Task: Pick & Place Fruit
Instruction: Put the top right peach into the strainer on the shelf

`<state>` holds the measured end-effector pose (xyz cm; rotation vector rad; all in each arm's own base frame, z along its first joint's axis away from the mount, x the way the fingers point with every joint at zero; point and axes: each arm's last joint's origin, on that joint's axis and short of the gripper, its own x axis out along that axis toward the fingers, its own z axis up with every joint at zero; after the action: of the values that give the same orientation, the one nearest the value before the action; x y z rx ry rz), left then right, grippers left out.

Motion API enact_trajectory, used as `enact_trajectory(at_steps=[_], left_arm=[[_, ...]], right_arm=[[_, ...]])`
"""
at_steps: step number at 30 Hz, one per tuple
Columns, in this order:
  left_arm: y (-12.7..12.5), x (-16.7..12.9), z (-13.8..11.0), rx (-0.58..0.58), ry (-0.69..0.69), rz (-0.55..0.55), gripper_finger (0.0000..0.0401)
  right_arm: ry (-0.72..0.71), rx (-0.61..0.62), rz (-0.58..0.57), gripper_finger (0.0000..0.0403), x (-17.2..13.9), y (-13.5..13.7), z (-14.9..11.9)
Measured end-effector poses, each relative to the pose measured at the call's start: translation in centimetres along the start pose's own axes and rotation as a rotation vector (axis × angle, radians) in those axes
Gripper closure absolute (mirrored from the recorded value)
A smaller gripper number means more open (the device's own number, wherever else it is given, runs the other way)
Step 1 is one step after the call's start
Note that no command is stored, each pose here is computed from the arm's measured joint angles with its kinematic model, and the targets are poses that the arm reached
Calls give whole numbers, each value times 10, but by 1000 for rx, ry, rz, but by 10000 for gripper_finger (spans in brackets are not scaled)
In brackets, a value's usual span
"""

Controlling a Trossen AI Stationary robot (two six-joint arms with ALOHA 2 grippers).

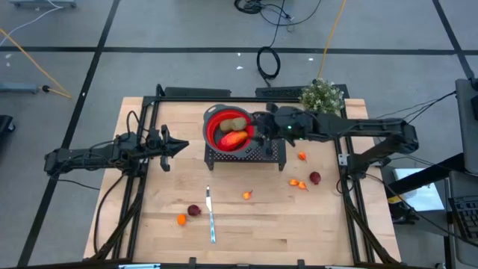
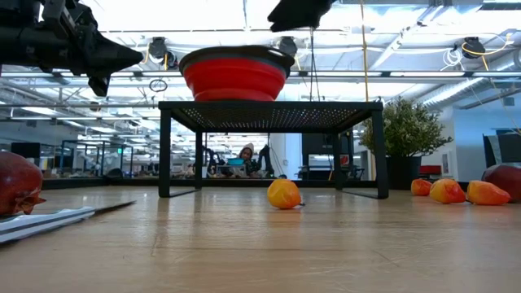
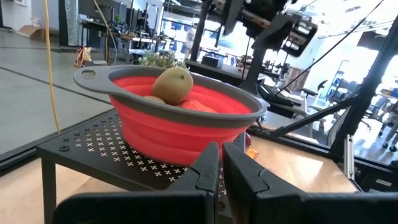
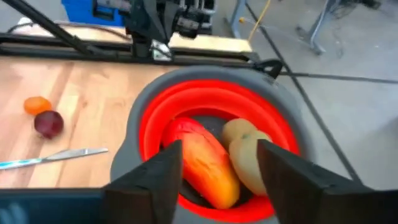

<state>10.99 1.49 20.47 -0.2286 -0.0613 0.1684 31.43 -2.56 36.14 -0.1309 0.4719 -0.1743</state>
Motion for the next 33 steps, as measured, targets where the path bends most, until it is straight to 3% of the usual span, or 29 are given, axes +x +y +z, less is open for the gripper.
enact_trajectory(at_steps=[8,13,24,33], left_arm=[[0,0,0,0,0,0,382],[0,0,0,0,0,0,382],[0,0,0,0,1,0,382],[0,0,0,7,1,1,382]], right_arm=[[32,54,25,337,-36,8,1],[72,110,34,395,-52,9,-2],[183,101,89,401,-78,22,-13],[483,236,70,402,-103,29,-41]])
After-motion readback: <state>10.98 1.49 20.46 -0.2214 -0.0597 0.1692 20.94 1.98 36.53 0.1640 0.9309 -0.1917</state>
